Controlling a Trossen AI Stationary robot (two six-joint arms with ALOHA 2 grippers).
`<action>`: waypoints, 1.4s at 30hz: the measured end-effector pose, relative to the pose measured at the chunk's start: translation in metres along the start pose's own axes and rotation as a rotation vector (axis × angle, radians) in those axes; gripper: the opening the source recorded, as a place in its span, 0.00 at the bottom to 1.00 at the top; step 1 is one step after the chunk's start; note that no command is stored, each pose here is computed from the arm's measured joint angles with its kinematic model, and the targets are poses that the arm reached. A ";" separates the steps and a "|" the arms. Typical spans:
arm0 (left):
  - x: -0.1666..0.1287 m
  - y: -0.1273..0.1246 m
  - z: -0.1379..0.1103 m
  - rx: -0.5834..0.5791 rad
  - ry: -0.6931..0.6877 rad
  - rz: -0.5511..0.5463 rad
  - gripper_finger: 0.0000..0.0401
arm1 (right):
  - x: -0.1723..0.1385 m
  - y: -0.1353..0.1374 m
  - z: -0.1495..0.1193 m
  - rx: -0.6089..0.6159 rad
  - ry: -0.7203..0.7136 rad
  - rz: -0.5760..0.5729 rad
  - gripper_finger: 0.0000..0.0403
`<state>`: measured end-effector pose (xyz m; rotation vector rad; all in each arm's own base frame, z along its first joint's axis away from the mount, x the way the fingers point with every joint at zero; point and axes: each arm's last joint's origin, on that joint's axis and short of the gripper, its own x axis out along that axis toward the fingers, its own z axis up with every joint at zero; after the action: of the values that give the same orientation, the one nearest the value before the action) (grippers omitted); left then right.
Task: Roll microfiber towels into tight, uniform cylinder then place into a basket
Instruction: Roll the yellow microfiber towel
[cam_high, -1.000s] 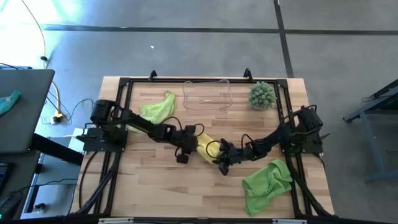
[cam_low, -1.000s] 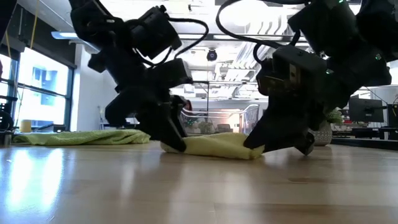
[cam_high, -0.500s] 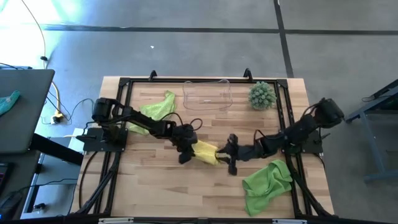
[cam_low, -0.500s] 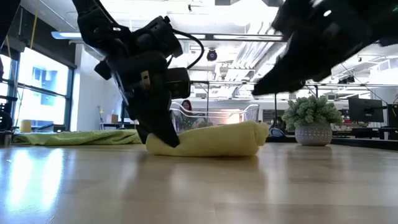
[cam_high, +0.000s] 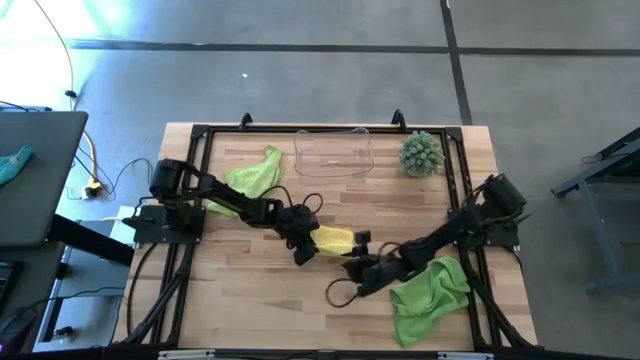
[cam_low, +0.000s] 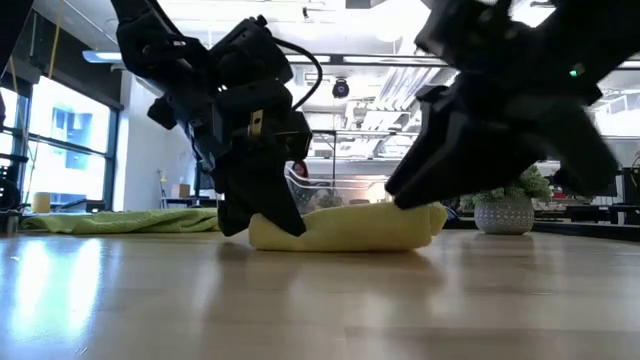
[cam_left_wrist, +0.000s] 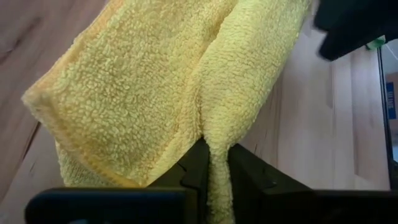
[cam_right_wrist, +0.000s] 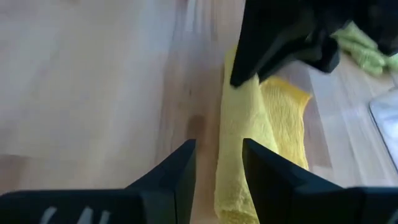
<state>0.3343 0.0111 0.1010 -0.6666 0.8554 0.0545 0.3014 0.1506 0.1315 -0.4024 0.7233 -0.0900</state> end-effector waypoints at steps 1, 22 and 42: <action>0.000 0.000 0.000 0.001 -0.001 0.002 0.11 | 0.001 0.000 0.001 -0.015 0.045 -0.022 0.31; -0.001 -0.007 0.001 0.170 -0.030 -0.023 0.14 | 0.029 -0.012 -0.001 0.420 0.379 0.020 0.29; -0.060 -0.032 0.005 0.554 -0.023 0.118 0.14 | 0.043 -0.017 -0.016 0.566 0.304 0.102 0.02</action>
<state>0.3079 0.0011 0.1631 -0.0957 0.8378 -0.0678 0.3242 0.1204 0.1003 0.1952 0.9762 -0.2557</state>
